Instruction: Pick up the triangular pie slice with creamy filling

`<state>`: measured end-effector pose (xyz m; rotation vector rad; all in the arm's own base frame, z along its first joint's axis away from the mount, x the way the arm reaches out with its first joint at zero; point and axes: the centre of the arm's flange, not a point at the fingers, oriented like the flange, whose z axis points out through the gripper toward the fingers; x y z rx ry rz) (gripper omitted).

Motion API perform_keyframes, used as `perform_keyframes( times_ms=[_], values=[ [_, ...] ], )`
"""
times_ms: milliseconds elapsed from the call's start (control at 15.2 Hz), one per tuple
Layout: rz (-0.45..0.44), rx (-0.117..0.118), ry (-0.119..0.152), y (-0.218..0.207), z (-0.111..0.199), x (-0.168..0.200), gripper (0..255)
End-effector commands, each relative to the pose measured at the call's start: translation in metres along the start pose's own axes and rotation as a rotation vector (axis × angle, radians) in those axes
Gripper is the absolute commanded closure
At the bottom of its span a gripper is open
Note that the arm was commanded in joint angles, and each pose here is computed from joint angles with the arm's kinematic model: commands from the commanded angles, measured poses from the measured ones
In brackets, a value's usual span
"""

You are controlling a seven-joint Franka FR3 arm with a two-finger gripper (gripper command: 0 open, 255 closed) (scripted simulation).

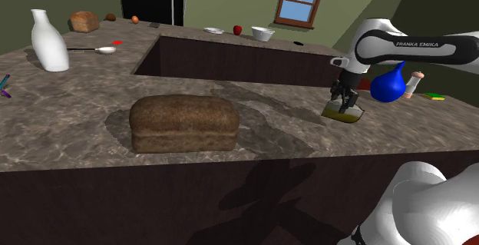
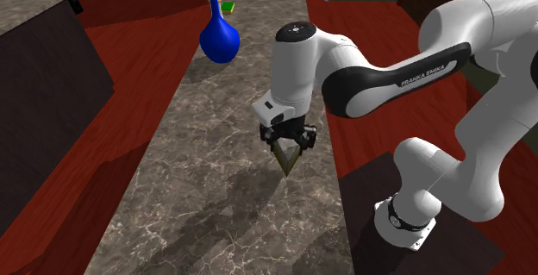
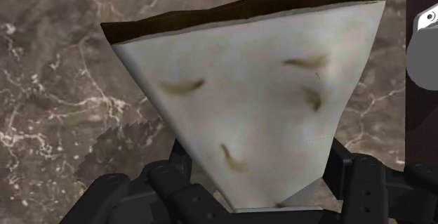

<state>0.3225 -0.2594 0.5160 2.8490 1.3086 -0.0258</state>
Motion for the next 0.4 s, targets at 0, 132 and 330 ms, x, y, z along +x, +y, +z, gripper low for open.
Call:
perform_keyframes(
  times_ms=[0, 132, 330],
  values=[
    [0.000, 0.000, 0.000, -0.001, -0.012, 0.000, 255],
    [0.000, 0.000, 0.000, -0.001, -0.022, 0.000, 255],
    [0.000, 0.000, 0.000, -0.001, -0.028, 0.000, 255]
  ],
)
